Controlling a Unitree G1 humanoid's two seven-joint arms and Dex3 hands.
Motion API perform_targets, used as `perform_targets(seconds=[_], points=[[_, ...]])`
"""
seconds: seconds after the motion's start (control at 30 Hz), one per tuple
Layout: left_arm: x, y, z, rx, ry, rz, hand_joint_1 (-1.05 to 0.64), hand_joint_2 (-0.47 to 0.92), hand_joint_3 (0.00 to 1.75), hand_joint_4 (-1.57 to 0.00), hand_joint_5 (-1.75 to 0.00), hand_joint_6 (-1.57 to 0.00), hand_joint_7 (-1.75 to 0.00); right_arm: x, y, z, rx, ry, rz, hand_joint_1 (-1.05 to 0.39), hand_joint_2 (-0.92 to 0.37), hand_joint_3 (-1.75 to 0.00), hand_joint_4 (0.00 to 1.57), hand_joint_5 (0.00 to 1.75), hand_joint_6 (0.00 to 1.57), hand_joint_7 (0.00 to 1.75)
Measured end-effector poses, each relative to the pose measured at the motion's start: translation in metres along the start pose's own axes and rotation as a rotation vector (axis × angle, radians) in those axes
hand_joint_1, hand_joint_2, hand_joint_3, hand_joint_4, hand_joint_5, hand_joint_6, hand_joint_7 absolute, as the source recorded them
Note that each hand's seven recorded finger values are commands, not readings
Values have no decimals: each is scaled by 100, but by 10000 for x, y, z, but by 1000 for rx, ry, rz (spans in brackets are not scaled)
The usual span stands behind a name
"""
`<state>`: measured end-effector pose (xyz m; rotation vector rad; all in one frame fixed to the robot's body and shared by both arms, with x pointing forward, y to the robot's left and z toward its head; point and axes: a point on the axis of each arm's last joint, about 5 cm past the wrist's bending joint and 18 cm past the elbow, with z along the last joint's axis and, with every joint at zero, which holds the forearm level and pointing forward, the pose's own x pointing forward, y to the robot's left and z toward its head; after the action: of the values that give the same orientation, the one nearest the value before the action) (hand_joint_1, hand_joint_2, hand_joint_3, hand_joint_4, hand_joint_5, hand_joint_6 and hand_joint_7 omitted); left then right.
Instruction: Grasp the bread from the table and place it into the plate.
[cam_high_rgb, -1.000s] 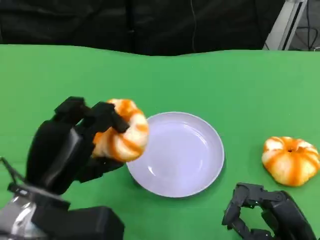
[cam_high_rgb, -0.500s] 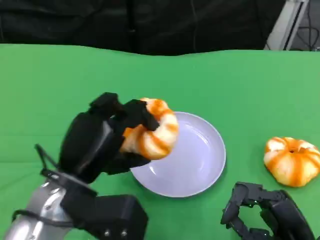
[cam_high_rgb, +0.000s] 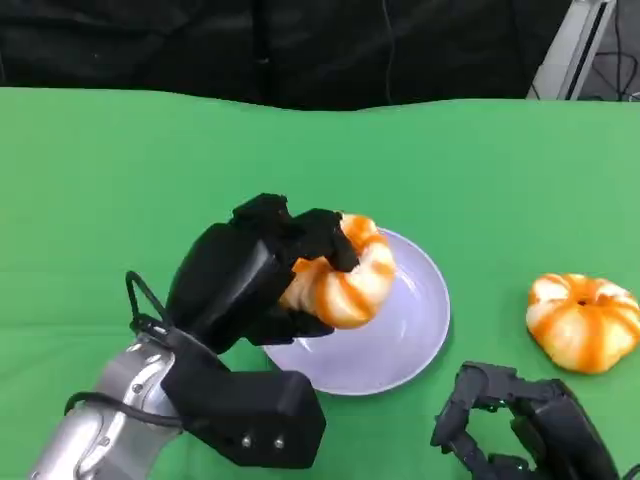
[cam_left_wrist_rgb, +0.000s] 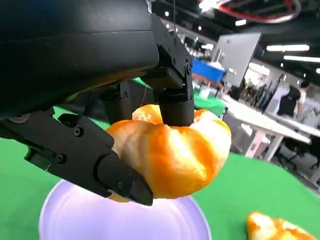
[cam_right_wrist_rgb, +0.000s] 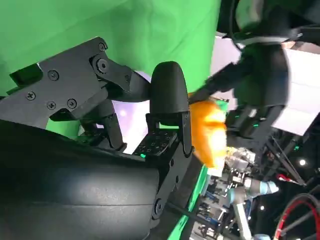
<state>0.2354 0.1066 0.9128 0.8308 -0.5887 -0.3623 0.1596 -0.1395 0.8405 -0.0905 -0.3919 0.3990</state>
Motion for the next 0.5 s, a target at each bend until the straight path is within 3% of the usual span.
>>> perform_targets(seconds=[0.4,0.5], points=[[64,-110,-78,-59,8,-63,-5,80,0,-59,-163,-70,-124,-6,11,18,2,9,-6,-23,-64,-88,81,155,80,130],[87,-123,-103,-65,2,-93,-11,81,0,-60,-150,-76,-105,-4,15,18,-5,11,-4,-24,-64,-87,81,155,80,130]])
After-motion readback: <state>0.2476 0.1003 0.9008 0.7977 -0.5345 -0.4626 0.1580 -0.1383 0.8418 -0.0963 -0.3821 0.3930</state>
